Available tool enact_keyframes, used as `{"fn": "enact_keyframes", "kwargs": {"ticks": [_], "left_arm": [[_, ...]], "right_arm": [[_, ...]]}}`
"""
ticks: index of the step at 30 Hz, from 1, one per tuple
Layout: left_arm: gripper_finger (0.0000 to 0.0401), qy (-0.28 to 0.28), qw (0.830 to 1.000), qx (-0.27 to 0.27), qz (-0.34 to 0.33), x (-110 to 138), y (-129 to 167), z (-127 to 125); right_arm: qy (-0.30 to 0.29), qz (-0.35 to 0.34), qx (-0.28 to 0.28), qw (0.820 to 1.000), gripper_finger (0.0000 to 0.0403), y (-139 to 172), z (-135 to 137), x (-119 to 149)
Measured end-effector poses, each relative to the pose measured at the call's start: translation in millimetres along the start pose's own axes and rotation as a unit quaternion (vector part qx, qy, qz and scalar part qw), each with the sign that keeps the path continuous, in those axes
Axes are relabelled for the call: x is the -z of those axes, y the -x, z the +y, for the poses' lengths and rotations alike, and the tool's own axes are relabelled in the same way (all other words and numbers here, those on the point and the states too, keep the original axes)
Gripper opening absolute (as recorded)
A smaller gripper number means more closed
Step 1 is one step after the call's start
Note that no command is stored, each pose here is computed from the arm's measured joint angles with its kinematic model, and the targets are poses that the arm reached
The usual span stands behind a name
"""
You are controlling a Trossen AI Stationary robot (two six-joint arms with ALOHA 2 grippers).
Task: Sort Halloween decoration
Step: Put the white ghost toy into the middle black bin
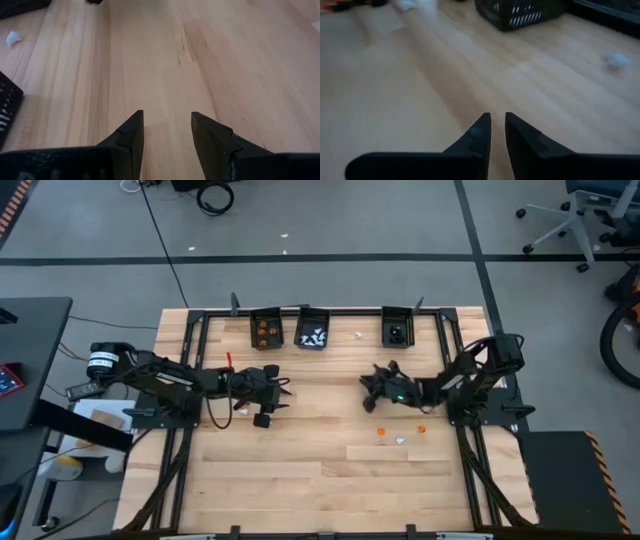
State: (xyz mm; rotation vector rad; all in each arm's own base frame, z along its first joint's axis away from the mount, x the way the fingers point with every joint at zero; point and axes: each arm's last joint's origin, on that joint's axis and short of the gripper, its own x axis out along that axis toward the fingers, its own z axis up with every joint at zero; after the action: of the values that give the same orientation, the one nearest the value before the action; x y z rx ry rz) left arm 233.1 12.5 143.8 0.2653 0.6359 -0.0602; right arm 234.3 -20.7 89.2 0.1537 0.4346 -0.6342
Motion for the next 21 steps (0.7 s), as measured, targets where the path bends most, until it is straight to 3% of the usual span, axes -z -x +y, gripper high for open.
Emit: {"fn": "enact_keyframes", "kwargs": {"ticks": [9, 13, 16, 21], "left_arm": [[0.0144, 0.000, 1.000, 0.001, 0.001, 0, 0, 0], [0.0144, 0.000, 1.000, 0.002, 0.007, 1, 0, 0], [0.0144, -0.001, 1.000, 0.002, 0.007, 1, 0, -1], [0.0144, -0.002, 1.000, 0.002, 0.007, 1, 0, 0]], "right_arm": [[0.034, 0.092, 0.032, 0.995, 0.0080, -57, -2, -83], [0.026, 0.148, 0.050, 0.987, 0.0113, -71, -25, -116], [-0.010, 0.185, 0.056, 0.981, 0.0137, -76, -47, -139], [-0.052, 0.220, 0.053, 0.973, 0.0160, -80, -80, -158]]}}
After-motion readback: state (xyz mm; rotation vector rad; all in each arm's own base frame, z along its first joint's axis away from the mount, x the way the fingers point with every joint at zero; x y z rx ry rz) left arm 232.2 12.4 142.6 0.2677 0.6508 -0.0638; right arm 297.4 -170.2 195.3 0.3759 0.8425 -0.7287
